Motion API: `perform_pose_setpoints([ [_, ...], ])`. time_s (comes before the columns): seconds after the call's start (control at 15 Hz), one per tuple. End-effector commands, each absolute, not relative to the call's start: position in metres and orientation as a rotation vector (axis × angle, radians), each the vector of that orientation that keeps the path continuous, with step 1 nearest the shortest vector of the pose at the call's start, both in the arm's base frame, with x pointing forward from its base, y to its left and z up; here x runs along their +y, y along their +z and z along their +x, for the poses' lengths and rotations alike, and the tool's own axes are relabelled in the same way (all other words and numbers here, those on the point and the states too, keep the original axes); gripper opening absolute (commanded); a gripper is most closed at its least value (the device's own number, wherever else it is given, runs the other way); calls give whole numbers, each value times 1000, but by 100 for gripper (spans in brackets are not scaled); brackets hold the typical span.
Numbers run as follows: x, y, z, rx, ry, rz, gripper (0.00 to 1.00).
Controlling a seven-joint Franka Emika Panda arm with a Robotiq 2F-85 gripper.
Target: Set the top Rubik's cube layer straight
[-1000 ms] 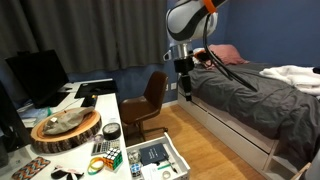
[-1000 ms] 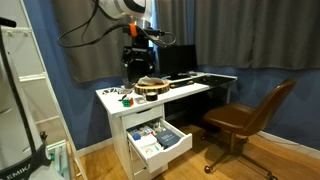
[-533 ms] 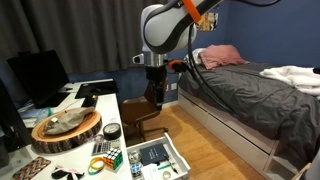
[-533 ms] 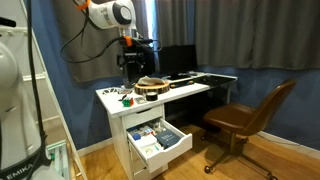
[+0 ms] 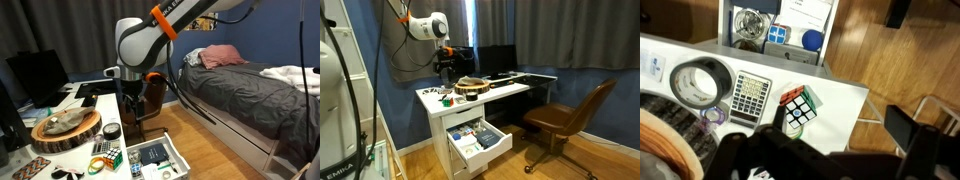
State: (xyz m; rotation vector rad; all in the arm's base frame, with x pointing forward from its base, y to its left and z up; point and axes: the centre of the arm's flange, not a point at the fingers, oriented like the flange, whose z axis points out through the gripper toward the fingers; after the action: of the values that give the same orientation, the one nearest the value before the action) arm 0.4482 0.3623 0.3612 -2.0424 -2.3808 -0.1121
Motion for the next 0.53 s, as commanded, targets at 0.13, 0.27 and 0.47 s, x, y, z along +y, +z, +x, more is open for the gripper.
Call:
perform_pose_setpoints([
  [0.13,379,352,457,-2464,-128,-1906,100],
  [0.27,381,351,460,-2474,-131,-1887,100],
  [0.47,390,349,465,-2524,-133,-1821,100],
])
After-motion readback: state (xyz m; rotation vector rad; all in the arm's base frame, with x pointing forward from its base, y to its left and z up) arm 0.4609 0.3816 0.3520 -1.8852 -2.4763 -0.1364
